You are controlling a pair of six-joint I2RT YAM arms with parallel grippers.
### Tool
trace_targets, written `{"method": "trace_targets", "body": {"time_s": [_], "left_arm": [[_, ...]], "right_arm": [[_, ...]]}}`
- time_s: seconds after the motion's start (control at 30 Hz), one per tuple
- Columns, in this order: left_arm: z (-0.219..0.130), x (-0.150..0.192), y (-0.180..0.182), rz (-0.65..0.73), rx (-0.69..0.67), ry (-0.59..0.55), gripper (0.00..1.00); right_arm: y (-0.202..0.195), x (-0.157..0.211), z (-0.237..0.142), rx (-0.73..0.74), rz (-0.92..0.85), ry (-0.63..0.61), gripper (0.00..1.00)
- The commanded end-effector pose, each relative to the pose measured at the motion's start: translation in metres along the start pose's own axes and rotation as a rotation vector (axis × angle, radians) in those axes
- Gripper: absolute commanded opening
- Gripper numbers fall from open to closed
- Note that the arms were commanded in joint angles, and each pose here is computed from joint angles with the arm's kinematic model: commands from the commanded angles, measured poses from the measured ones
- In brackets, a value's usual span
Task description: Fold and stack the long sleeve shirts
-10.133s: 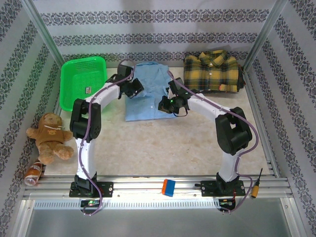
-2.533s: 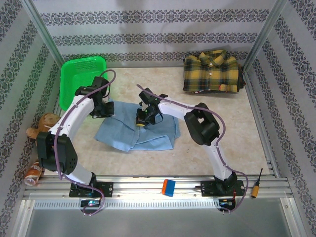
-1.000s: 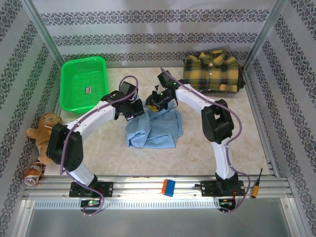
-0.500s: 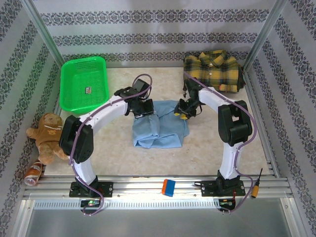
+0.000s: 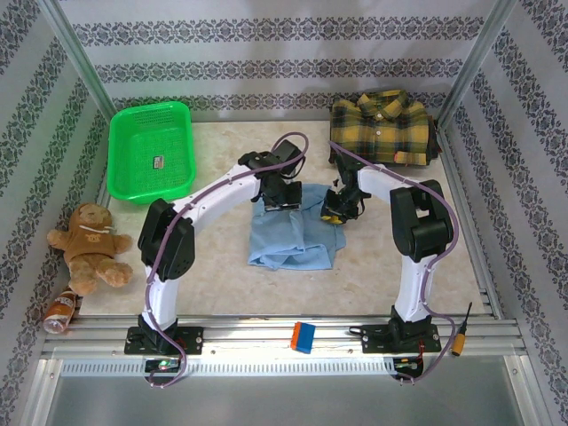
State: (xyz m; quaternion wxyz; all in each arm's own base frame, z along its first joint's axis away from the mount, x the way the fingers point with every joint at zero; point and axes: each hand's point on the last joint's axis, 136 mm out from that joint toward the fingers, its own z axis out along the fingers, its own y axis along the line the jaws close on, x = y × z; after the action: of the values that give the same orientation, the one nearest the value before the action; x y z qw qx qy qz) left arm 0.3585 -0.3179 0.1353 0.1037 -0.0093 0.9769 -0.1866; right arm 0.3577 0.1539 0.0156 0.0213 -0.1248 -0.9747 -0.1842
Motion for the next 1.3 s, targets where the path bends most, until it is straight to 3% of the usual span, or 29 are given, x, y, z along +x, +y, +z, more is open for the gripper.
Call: {"method": "trace_targets", "body": {"time_s": [0.0,0.5,0.73,0.77,0.87,0.97,1.27], "left_arm": [[-0.002,0.013,-0.015,0.069,-0.017,0.05,0.04],[0.053,0.022,-0.054,0.073,0.049,0.135,0.05],[0.074,0.019,-0.073,0.037,0.128,0.145,0.09],[0.076,0.019,-0.076,0.033,0.14,0.148,0.12],[0.076,0.016,-0.09,0.013,0.212,0.135,0.36],[0.059,0.005,-0.111,0.014,0.3,0.088,0.48],[-0.03,-0.019,-0.161,0.023,0.586,-0.067,0.7]], "right_arm": [[-0.023,0.006,0.017,0.055,0.019,0.025,0.26],[-0.025,0.013,0.021,0.013,0.041,0.045,0.26],[-0.022,0.007,0.005,-0.041,0.079,0.017,0.34],[-0.022,0.005,0.001,-0.05,0.088,0.01,0.34],[-0.016,0.001,-0.011,-0.08,0.099,-0.008,0.37],[-0.019,-0.002,-0.032,-0.078,0.119,-0.037,0.4],[-0.057,-0.02,-0.133,-0.136,0.214,-0.253,0.47]]}}
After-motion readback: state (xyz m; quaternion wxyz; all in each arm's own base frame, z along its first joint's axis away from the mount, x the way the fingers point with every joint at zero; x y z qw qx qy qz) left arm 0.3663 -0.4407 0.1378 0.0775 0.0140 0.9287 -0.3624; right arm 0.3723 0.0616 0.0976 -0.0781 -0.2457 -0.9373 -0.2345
